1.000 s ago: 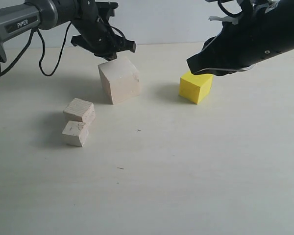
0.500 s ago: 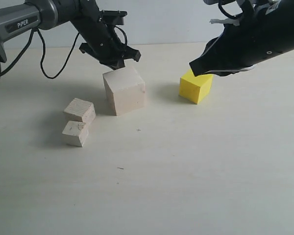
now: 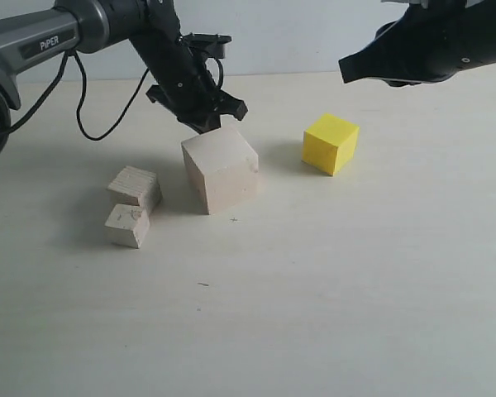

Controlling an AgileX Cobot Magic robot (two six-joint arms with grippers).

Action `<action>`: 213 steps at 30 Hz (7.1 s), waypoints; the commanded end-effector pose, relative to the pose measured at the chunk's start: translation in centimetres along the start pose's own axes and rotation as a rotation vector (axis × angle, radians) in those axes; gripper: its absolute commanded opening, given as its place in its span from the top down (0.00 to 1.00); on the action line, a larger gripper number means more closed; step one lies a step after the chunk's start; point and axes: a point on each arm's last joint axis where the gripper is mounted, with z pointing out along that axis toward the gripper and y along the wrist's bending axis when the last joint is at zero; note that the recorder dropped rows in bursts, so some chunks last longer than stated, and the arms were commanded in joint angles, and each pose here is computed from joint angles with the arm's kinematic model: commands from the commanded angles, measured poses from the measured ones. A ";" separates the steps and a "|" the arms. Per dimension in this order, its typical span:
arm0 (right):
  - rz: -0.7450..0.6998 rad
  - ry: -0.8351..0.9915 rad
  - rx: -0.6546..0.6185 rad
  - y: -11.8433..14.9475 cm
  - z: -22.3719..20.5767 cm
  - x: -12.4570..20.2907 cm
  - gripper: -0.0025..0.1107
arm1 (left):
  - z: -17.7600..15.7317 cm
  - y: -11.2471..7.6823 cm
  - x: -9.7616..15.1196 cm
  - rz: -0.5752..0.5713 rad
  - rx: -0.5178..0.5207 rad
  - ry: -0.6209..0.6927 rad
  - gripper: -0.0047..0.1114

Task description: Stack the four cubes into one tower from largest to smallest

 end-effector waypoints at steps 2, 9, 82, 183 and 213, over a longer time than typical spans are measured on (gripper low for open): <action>0.029 -0.001 0.035 -1.0 -0.3 -0.1 0.79 | 0.0 -1.6 0.2 0.060 0.065 0.038 0.96; 0.029 0.005 0.034 -1.0 -0.3 -0.1 0.79 | 0.0 -1.9 0.4 0.108 0.102 0.055 0.96; 0.168 0.403 -0.584 4.9 11.0 7.7 0.98 | -15.2 -5.1 19.2 -0.152 -0.005 -0.145 0.96; 0.079 0.415 -0.616 9.9 13.0 7.0 0.98 | -12.0 -8.4 20.7 -0.073 0.075 -0.162 0.96; 0.108 0.373 -0.658 12.0 12.7 6.7 0.98 | -12.0 -8.4 20.9 -0.064 0.076 -0.142 0.96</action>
